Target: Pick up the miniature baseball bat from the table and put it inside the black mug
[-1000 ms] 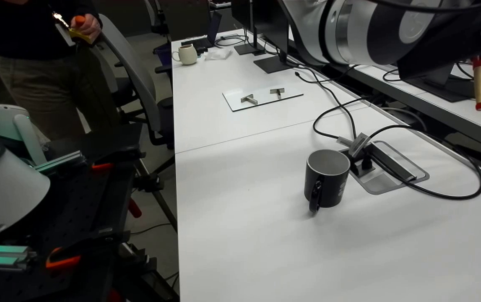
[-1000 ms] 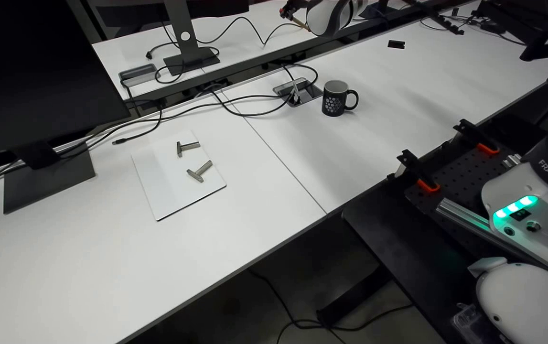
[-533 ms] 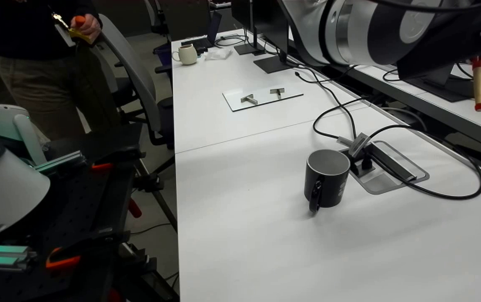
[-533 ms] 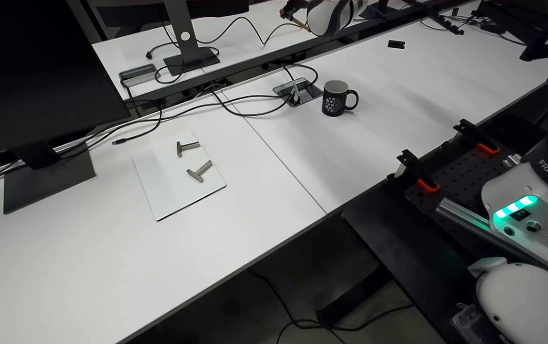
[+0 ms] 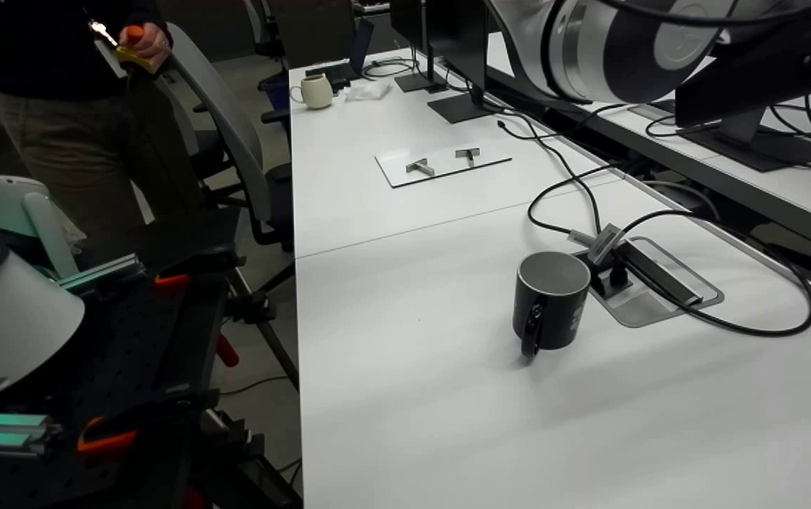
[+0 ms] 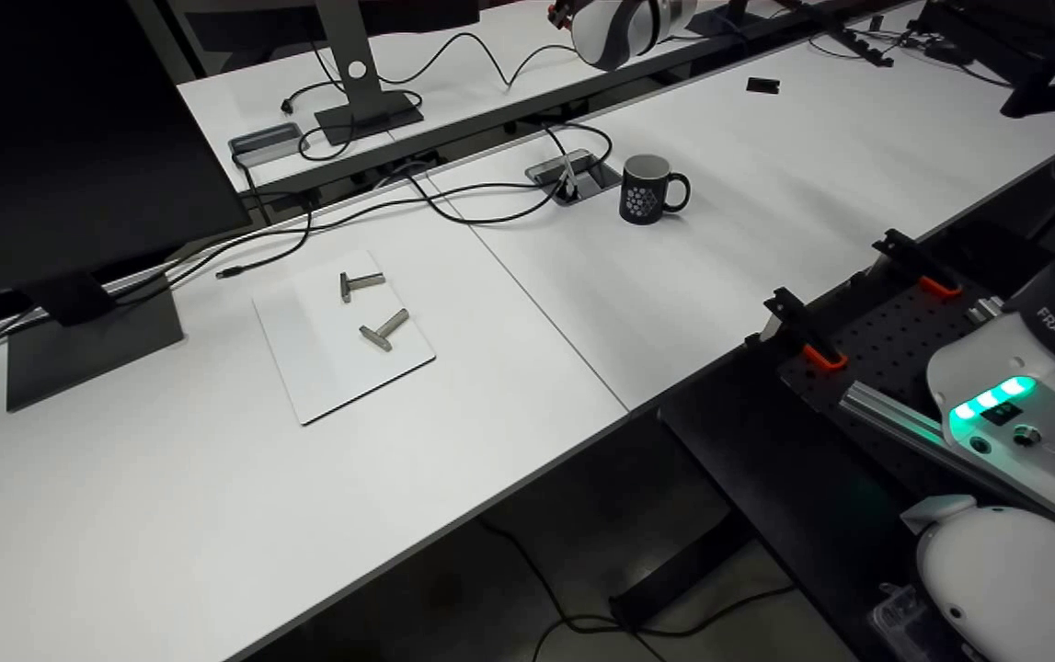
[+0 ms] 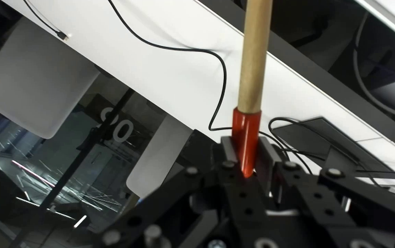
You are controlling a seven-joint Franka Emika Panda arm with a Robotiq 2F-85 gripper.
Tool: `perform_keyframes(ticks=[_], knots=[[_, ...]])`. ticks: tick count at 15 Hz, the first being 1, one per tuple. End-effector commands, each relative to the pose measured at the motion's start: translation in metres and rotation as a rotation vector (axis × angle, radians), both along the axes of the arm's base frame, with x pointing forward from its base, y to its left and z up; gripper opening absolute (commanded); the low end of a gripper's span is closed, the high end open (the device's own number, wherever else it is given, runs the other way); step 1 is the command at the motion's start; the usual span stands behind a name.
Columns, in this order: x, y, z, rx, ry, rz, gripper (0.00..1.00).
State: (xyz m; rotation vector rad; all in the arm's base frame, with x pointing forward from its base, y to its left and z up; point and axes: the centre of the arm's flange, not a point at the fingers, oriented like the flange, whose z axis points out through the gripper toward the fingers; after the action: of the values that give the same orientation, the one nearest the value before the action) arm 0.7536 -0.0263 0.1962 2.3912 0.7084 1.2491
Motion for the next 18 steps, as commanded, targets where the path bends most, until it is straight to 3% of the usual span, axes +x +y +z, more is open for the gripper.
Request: perform_keyframes(ticks=[1,7,14,18], knots=[[-0.043,0.022,-0.026,0.047,-0.099,-0.109,0.07],[-0.050,0.044,-0.037,0.113,-0.203,-0.325,0.07],[-0.095,0.035,-0.049,0.099,-0.377,-0.611,0.07],[-0.117,0.025,-0.045,0.053,-0.432,-0.682,0.07]])
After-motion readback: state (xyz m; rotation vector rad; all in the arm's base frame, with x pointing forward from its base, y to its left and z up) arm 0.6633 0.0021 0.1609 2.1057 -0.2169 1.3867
